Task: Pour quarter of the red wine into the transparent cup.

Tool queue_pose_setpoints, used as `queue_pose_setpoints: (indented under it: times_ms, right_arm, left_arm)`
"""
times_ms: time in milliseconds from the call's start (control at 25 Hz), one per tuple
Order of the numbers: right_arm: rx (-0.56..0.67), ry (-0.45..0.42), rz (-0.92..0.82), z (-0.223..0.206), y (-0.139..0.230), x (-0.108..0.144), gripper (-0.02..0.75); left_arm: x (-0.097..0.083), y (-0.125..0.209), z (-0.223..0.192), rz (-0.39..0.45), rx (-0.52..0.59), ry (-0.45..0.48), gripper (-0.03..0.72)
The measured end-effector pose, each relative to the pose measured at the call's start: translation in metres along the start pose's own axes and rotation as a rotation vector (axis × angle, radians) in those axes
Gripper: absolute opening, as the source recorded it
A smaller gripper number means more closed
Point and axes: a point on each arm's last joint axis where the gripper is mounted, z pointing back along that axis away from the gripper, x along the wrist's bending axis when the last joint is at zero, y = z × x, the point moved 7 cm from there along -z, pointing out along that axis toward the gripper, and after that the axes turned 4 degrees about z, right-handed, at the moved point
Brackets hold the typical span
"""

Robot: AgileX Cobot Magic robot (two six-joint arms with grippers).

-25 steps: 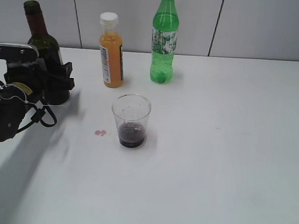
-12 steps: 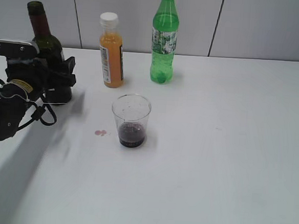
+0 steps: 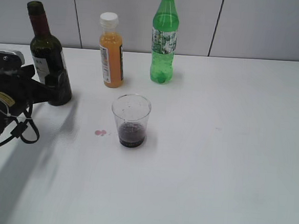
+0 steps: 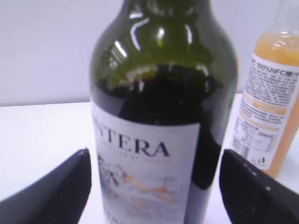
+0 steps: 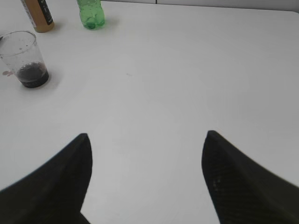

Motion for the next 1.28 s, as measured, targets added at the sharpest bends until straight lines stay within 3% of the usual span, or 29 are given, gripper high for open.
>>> queue_pose_setpoints:
  times_ms: [280,560,680,840,1280]
  right_arm:
    - [0.0,0.0,0.001,0.0,0.0,0.0,0.585]
    - [0.0,0.0,0.001,0.0,0.0,0.0,0.585]
    - [0.0,0.0,0.001,0.0,0.0,0.0,0.585]
    - [0.0,0.0,0.001,0.0,0.0,0.0,0.585]
    - [0.0,0.0,0.002,0.0,0.0,0.0,0.585]
  left_arm:
    - [0.007,0.003,0.038,-0.014,0.058,0.001,0.649]
    - [0.009,-0.046,0.074,0.001,-0.034,0.009,0.631]
    - [0.007,-0.065,0.085,-0.035,-0.005,0.018,0.626]
    - [0.008,-0.079,0.1,-0.039,0.134,0.023,0.621]
    - [0.01,-0.108,0.13,-0.042,0.775,0.102,0.595]
